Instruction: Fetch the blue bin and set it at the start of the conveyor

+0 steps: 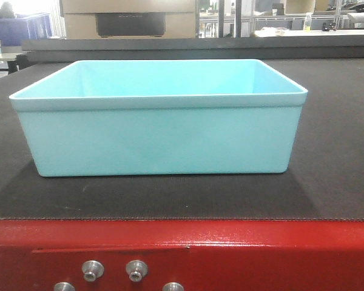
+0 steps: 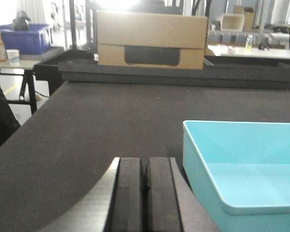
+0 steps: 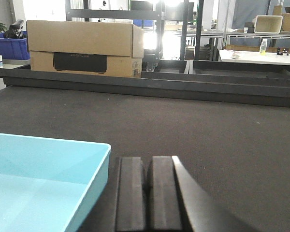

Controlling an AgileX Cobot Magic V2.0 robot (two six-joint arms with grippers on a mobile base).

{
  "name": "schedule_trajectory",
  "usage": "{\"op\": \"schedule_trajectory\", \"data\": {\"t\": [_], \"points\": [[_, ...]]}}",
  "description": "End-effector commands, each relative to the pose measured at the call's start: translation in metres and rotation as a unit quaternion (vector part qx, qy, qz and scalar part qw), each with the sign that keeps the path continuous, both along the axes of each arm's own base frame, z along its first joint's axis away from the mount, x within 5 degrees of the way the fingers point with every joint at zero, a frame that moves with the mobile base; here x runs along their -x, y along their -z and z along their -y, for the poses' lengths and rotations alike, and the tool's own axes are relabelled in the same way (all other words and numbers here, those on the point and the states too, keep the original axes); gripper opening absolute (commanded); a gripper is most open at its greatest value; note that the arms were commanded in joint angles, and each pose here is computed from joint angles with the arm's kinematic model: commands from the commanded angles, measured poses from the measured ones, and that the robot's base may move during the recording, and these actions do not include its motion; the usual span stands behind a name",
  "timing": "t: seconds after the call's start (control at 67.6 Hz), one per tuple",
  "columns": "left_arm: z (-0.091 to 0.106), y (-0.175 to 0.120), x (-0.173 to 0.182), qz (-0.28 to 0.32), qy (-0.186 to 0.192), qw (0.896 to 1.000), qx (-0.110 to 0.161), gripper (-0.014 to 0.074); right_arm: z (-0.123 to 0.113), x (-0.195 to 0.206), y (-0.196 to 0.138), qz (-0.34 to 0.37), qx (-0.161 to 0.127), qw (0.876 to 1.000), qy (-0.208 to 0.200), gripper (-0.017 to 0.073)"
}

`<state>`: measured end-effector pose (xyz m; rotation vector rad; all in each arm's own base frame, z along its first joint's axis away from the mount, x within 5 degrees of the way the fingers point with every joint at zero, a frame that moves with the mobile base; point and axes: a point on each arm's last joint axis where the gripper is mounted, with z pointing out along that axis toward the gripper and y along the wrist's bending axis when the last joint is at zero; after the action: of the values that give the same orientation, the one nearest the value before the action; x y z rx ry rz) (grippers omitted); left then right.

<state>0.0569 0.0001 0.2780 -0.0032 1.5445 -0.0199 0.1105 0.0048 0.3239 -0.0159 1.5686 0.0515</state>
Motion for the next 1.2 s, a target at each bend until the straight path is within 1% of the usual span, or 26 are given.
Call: {"op": "schedule_trajectory", "data": {"t": [0.0, 0.059, 0.133, 0.163, 0.178, 0.192, 0.222, 1.11, 1.184], "points": [[-0.001, 0.023, 0.004, 0.029, -0.008, 1.000, -0.002, -0.0111, 0.000, 0.001, -0.003, 0.015, 0.006, 1.000, 0.001, -0.0162], [-0.001, 0.040, 0.005, 0.040, -0.016, 0.999, 0.000, -0.0111, 0.000, 0.001, -0.003, 0.015, 0.006, 1.000, 0.001, -0.0162], [-0.002, 0.064, 0.001, 0.029, -0.025, 0.999, 0.001, -0.0111, 0.000, 0.001, -0.003, 0.015, 0.006, 1.000, 0.001, -0.0162], [-0.002, 0.061, 0.001, 0.053, -0.025, 0.998, 0.000, -0.0111, 0.000, 0.001, -0.003, 0.015, 0.006, 1.000, 0.001, -0.0162], [-0.002, 0.061, 0.001, 0.052, -0.026, 0.998, 0.000, -0.0111, 0.000, 0.001, -0.003, 0.015, 0.006, 1.000, 0.001, -0.0162], [-0.002, 0.065, 0.001, 0.030, -0.028, 0.999, 0.000, -0.0111, 0.000, 0.001, -0.003, 0.015, 0.006, 1.000, 0.001, -0.0162], [-0.003, 0.068, 0.001, 0.010, -0.030, 0.999, 0.001, -0.0111, 0.000, 0.001, -0.003, 0.015, 0.006, 1.000, 0.001, -0.0162], [-0.003, 0.068, 0.001, 0.013, -0.030, 0.999, 0.001, -0.0111, 0.000, 0.001, -0.002, 0.023, 0.007, 1.000, 0.001, -0.0162], [-0.003, 0.068, 0.001, 0.013, -0.030, 0.999, 0.001, -0.0111, 0.001, 0.004, 0.001, 0.027, 0.001, 1.000, 0.001, -0.0162]]}}
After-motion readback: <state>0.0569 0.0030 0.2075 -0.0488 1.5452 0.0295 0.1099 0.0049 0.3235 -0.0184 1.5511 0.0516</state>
